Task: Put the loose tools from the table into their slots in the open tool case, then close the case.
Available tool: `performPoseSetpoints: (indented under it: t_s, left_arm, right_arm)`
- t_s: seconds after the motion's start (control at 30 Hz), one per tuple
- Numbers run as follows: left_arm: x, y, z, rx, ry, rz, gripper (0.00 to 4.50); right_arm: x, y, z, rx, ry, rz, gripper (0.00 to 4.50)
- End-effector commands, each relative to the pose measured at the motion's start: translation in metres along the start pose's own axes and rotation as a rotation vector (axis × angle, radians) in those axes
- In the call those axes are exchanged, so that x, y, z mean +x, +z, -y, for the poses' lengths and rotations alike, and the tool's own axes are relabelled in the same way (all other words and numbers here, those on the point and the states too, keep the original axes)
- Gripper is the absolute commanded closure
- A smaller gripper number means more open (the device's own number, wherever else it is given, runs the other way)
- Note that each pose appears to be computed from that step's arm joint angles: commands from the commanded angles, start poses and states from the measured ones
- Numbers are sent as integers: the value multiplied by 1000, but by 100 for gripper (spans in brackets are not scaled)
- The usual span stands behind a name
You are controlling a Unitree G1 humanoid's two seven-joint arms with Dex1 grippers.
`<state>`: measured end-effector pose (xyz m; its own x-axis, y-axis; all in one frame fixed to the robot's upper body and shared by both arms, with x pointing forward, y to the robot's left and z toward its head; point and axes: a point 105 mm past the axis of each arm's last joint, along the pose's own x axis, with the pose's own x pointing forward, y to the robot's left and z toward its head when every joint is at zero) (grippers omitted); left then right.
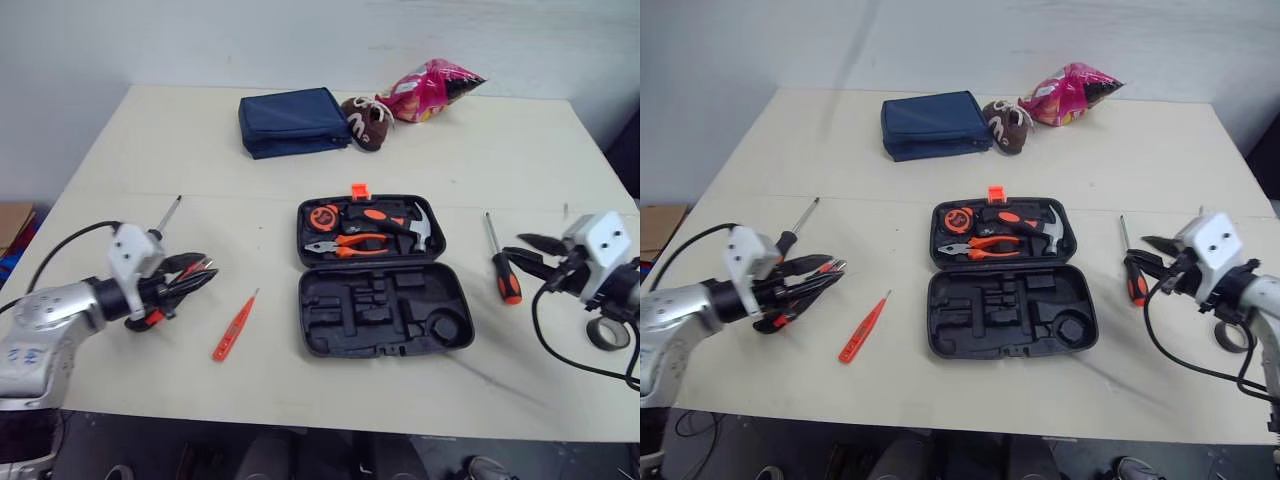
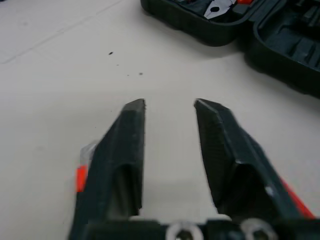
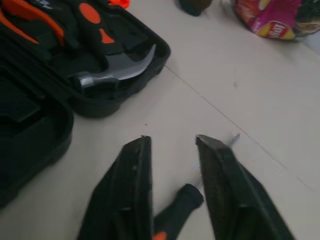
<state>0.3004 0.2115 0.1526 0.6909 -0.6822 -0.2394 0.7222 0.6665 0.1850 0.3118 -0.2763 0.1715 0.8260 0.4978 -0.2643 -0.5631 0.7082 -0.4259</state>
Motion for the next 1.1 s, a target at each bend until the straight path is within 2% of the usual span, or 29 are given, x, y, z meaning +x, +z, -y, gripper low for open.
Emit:
performPoseSetpoints:
  t_s: [0.03,0.27,0.43,0.87,1.1]
  left_arm:
    - [17,7,6,32,-10,-5,445]
    - [67,13,30,3,-90,-4,445]
    - [91,9,39,-6,-106,-63,445]
    - [121,11,56,-16,-190,-61,445]
    - [118,3,66,23,-273,-76,445]
  right_arm:
    - [8,5,-3,-56,22,-13,450]
    - [37,-7,-8,-173,28,-73,450]
    - [51,-15,-13,-211,55,-122,450]
    - [76,-13,-39,-229,168,-57,450]
    - [68,-8,-61,-225,279,-8,450]
